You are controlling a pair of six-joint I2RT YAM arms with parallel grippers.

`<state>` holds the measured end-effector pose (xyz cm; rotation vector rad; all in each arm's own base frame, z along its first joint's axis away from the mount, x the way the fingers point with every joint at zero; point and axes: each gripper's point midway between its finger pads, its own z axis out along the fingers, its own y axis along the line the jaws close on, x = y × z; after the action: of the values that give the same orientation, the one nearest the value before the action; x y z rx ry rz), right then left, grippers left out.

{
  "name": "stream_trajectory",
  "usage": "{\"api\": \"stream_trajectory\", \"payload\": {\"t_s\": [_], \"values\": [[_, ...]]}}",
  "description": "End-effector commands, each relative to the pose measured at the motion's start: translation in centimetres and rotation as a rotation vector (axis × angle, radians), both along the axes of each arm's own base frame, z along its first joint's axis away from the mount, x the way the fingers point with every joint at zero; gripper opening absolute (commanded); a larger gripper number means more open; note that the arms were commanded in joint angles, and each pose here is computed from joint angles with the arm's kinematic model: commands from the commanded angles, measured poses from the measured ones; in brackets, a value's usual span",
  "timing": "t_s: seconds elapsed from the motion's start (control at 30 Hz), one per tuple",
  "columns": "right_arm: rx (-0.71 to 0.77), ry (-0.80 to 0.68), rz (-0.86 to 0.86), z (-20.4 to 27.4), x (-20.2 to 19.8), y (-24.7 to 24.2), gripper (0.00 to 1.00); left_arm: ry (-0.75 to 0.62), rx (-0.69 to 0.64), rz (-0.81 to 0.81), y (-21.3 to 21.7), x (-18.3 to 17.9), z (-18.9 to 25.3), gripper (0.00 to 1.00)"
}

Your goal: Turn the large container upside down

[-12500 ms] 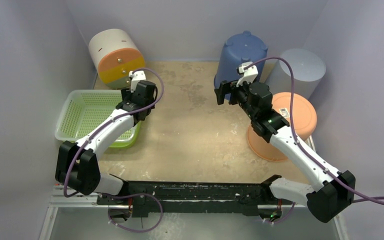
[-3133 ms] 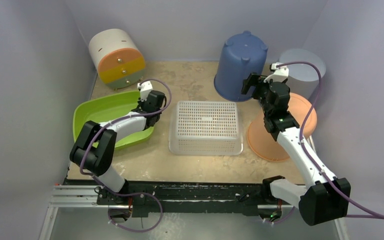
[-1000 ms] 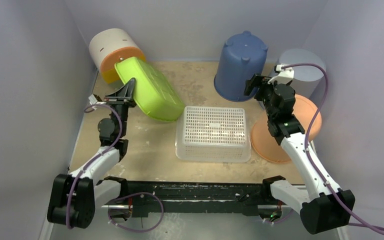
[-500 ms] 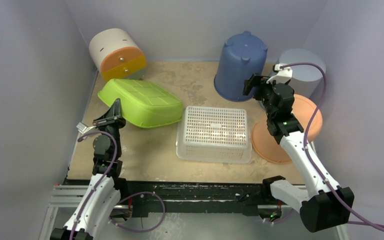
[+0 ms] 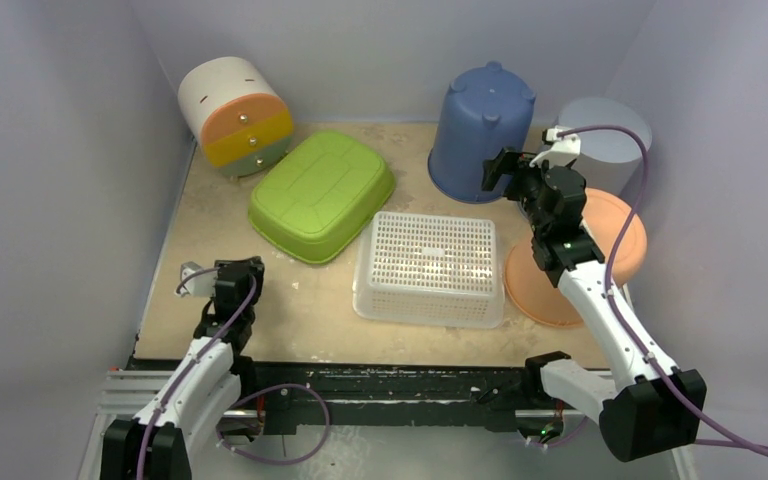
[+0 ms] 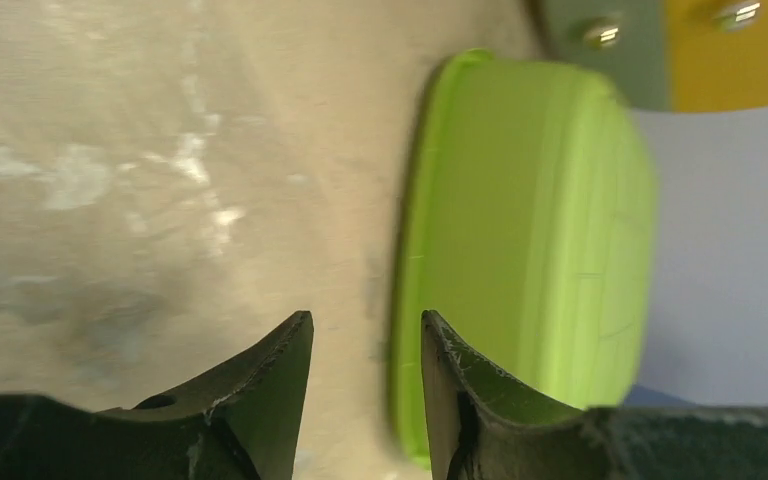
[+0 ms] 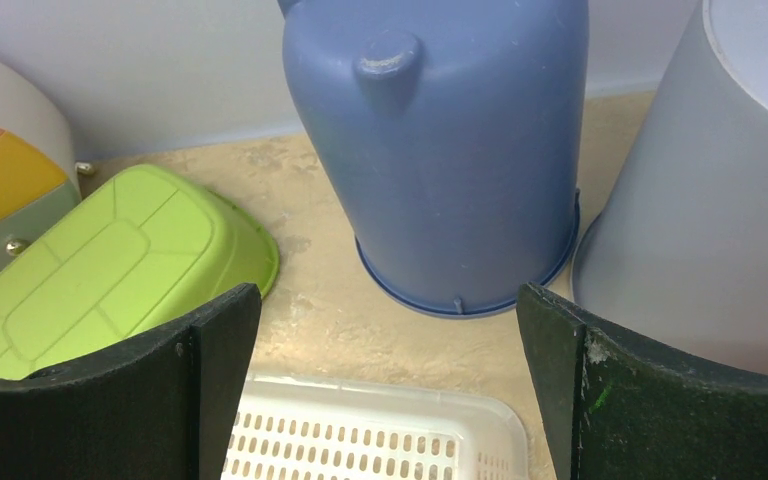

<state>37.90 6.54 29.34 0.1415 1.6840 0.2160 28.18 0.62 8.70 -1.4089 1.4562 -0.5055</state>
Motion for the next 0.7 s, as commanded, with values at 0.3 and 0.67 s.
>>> {"api": "stream_trajectory", "payload": {"t_s": [0.3,0.67], "values": [[-0.015,-0.041,0.044,1.2,0.5,0.6,1.00,0.204,0.259,-0.029,2.1,-1.4,-0.2,0.50],[-0.063,0.021,0.176,0.9,1.3,6.3,1.00,0.279,0.664,-0.355,-0.4,5.8,10.0,0.61]]}}
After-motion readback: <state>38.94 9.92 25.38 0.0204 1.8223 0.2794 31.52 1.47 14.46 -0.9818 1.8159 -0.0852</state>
